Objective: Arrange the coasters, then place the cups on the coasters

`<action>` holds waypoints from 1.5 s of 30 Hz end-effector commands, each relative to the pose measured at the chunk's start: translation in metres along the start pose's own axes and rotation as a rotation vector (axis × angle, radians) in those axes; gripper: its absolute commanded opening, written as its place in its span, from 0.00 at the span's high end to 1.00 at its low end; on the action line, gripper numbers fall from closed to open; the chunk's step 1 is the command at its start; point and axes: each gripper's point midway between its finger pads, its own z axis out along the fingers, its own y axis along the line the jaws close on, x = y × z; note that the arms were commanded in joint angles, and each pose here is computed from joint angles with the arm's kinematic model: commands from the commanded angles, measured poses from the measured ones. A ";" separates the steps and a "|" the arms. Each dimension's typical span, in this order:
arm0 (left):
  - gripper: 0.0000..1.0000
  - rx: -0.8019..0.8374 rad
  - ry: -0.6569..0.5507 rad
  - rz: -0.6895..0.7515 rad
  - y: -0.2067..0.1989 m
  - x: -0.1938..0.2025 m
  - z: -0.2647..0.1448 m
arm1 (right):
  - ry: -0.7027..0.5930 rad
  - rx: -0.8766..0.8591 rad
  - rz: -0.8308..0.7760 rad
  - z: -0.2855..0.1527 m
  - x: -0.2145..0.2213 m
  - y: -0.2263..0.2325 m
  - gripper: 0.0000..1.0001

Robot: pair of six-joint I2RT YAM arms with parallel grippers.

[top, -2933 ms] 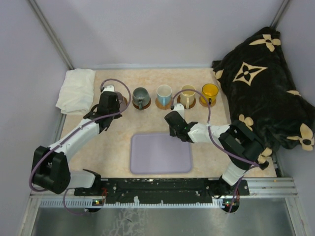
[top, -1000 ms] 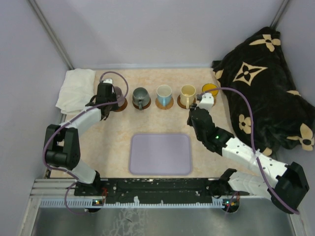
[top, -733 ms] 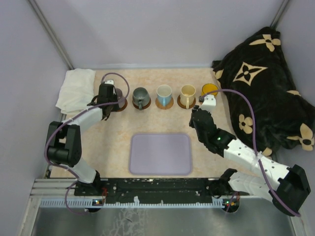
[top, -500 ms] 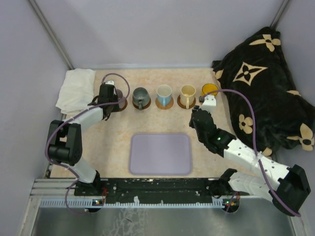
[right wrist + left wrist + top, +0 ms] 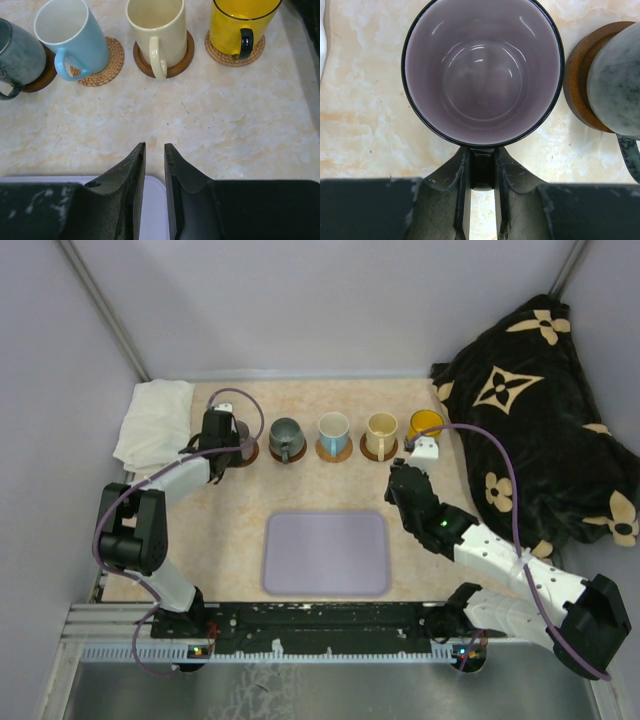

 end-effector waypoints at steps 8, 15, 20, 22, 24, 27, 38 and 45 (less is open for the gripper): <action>1.00 -0.020 -0.114 -0.015 0.002 -0.037 0.005 | -0.017 -0.002 0.046 0.000 -0.005 0.000 0.77; 0.96 -0.013 -0.094 -0.016 0.001 -0.029 0.008 | -0.012 -0.005 0.046 0.001 -0.003 0.001 0.77; 0.86 -0.002 -0.084 -0.019 -0.001 -0.027 0.008 | -0.012 -0.007 0.049 0.000 -0.004 0.002 0.77; 0.83 -0.002 -0.078 -0.019 -0.002 -0.027 0.008 | -0.012 -0.009 0.050 0.000 -0.004 0.002 0.77; 0.79 -0.004 -0.075 -0.019 -0.001 -0.026 0.008 | -0.011 -0.010 0.052 0.001 -0.004 0.003 0.77; 0.72 -0.003 -0.067 -0.024 -0.001 -0.023 0.007 | -0.010 -0.010 0.053 0.001 -0.003 0.003 0.77; 0.61 -0.016 -0.054 -0.020 0.002 -0.018 0.006 | -0.003 -0.009 0.051 0.003 -0.001 0.004 0.77; 0.61 -0.026 -0.026 -0.014 0.005 -0.012 0.002 | -0.004 -0.008 0.052 0.003 -0.001 0.003 0.77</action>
